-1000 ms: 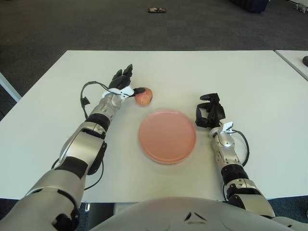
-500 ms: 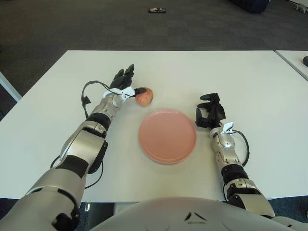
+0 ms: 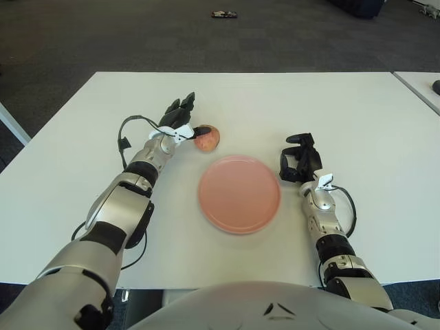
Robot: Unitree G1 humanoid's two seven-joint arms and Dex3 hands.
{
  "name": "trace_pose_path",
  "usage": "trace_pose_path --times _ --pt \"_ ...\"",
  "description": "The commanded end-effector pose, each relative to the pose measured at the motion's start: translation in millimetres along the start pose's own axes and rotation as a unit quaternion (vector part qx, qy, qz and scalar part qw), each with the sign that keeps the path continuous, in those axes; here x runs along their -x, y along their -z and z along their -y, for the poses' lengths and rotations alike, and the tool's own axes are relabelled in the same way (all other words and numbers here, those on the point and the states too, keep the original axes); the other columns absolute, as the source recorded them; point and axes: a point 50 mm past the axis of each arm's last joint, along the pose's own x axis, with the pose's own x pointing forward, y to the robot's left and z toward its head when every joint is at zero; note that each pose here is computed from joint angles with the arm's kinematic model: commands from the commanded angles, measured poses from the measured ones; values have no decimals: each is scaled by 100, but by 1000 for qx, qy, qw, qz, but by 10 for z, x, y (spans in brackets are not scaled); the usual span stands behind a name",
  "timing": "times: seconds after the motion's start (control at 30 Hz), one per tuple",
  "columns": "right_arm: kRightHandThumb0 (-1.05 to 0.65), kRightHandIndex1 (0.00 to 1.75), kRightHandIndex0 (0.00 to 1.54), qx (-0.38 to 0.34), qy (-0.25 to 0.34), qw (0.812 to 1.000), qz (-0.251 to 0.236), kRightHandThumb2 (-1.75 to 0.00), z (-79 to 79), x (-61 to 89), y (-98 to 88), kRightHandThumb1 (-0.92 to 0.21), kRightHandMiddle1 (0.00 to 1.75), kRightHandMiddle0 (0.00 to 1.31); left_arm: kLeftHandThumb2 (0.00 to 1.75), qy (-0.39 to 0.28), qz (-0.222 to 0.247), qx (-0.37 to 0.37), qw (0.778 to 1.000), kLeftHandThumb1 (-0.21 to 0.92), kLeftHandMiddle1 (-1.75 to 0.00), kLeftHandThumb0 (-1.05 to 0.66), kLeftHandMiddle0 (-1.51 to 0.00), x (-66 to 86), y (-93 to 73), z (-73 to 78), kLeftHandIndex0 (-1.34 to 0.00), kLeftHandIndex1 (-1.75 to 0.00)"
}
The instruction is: Put the apple into the plate.
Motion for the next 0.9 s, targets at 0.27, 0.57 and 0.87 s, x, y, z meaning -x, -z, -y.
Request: trace_pose_path --times 0.27,0.57,0.87 --pt "-4 175 129 -7 1 999 -39 -130 11 109 173 -30 175 103 0 26 -10 -1 1000 86 0 -102 0 55 84 84 -2 -3" --pt "-3 175 132 4 12 999 -36 -132 2 114 169 -28 175 105 1 49 -3 38 998 88 0 -102 0 35 49 46 -1 -4" --pt "-3 175 132 7 10 999 -37 -132 6 116 175 -28 175 105 1 76 -1 77 994 88 0 -104 0 17 32 0 0 0"
